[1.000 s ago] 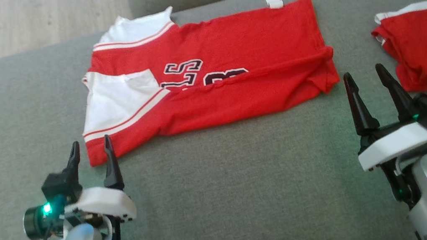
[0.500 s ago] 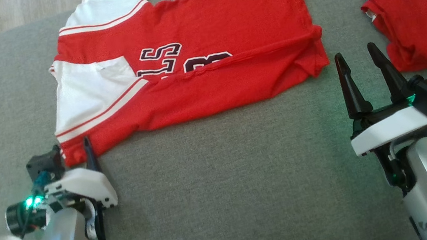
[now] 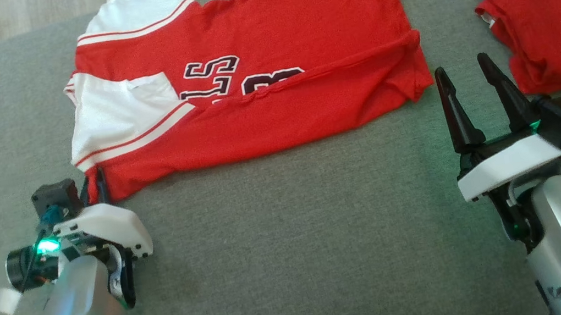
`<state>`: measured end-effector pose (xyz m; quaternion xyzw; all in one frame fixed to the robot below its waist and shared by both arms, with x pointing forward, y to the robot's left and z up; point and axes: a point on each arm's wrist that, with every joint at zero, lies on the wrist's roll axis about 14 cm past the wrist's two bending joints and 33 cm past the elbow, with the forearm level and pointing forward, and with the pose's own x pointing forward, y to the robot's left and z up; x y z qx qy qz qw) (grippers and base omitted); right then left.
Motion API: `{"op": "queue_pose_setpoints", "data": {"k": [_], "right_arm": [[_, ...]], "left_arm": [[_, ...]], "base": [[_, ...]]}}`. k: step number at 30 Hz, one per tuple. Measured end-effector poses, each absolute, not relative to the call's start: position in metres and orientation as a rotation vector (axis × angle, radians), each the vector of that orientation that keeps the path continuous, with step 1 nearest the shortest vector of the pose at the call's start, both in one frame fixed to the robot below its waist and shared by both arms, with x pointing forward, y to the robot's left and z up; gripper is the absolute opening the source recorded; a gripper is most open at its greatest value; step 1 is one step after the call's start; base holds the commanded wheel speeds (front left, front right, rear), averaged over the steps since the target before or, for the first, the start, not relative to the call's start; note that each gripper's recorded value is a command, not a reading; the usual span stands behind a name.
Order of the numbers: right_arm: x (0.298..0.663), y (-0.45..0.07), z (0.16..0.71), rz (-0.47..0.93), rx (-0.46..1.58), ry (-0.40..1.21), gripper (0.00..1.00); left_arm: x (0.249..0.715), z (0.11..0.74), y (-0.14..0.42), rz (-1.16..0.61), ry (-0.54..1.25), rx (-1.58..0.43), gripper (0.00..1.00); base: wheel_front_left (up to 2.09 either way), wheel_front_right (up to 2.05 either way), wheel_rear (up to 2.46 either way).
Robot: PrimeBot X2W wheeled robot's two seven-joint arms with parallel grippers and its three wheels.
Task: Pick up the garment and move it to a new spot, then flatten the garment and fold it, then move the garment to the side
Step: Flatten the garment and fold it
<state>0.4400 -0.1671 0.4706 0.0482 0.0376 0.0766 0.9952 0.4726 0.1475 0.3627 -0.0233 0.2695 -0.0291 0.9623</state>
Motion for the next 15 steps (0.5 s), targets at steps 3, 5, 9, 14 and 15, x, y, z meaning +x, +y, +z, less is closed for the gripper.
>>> {"op": "queue_pose_setpoints", "data": {"k": [3,5,9,14,15], "right_arm": [[0.44,-0.166,0.465,0.155,0.095,0.11,1.0],[0.441,-0.169,0.459,0.144,0.091,0.147,1.0],[0.441,-0.169,0.438,0.129,0.076,0.259,1.0],[0.451,-0.172,0.418,0.093,0.084,0.398,1.0],[0.454,-0.174,0.415,0.085,0.088,0.422,1.0]], "left_arm": [[0.479,0.38,0.151,-0.051,0.446,-0.052,0.0],[0.486,0.398,0.15,-0.064,0.363,-0.06,0.0],[0.497,0.432,0.145,-0.093,0.235,-0.064,0.0],[0.5,0.456,0.135,-0.14,0.151,-0.049,0.0],[0.5,0.457,0.134,-0.144,0.147,-0.047,0.0]], "base": [[0.0,0.0,0.0],[0.0,0.0,0.0],[0.0,0.0,0.0],[0.0,0.0,0.0],[0.0,0.0,0.0]]}}
